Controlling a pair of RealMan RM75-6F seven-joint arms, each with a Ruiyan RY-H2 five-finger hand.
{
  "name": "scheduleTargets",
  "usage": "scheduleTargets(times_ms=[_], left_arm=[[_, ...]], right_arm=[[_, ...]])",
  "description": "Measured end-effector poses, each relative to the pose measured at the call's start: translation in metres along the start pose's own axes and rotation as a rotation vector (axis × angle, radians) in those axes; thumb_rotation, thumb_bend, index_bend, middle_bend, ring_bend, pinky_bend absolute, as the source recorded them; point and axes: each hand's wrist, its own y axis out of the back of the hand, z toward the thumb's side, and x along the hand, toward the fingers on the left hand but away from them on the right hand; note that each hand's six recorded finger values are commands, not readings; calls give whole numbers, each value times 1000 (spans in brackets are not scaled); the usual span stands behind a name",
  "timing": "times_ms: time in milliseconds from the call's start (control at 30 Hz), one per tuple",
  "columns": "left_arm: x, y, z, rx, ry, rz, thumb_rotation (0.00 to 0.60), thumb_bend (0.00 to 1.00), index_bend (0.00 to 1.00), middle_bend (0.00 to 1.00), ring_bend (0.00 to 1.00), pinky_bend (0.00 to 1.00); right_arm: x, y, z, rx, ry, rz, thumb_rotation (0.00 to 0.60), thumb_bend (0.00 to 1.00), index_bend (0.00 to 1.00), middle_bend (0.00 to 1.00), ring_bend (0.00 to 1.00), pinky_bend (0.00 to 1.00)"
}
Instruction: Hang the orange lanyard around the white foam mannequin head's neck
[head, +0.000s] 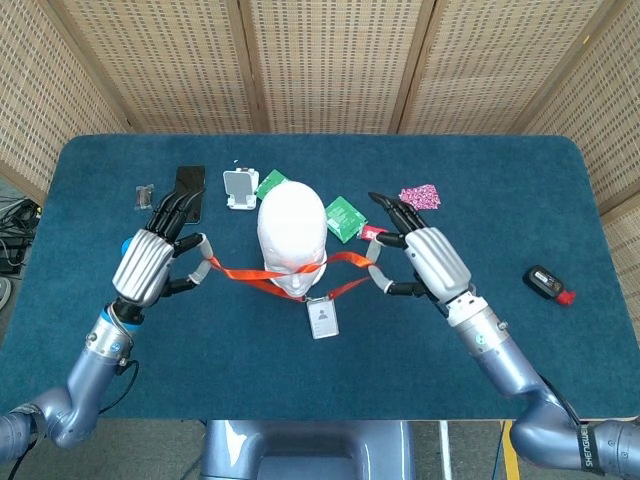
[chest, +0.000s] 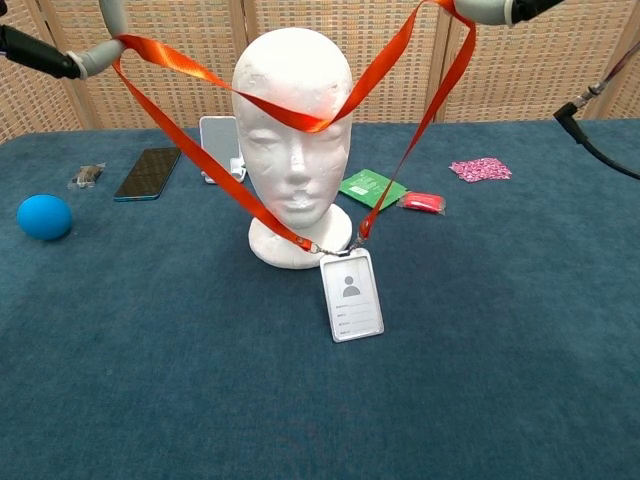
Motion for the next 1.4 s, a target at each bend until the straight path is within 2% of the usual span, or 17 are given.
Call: scheduleTargets(times_ms=[67,300,500,733,867,1100,1400], left_arm=[[6,1,-3,-18,23,-7,600,416,724,0,0,0],[27,13,-10,-175,96,-20,600,416,724,0,0,0],[39,26,-17,-209,134,-14,600,416,723,0,0,0],[46,32,-22,-253,186,-15,600,416,719,0,0,0],[53,29,-27,-271,228,-33,600,416,718,0,0,0],[70,19,-41,-303,316,-70,600,416,711,0,0,0],[80,3,-67,-320,393,-91,600,416,674,0,0,0]], right_arm=[[-5,4,-1,-14,-11,-21,600,669,782,45,0,0],[-25,23,-6,-89,-57,-94,600,669,782,47,0,0],[-37,40,-6,-184,-70,-154,600,669,782,44,0,0],[-49,41,-14,-222,-107,-166,600,668,781,44,0,0],[-61,41,-21,-201,-146,-164,600,668,781,44,0,0],[-84,37,-38,-97,-226,-149,600,668,780,44,0,0],[-100,22,-60,-54,-297,-113,600,665,778,46,0,0]])
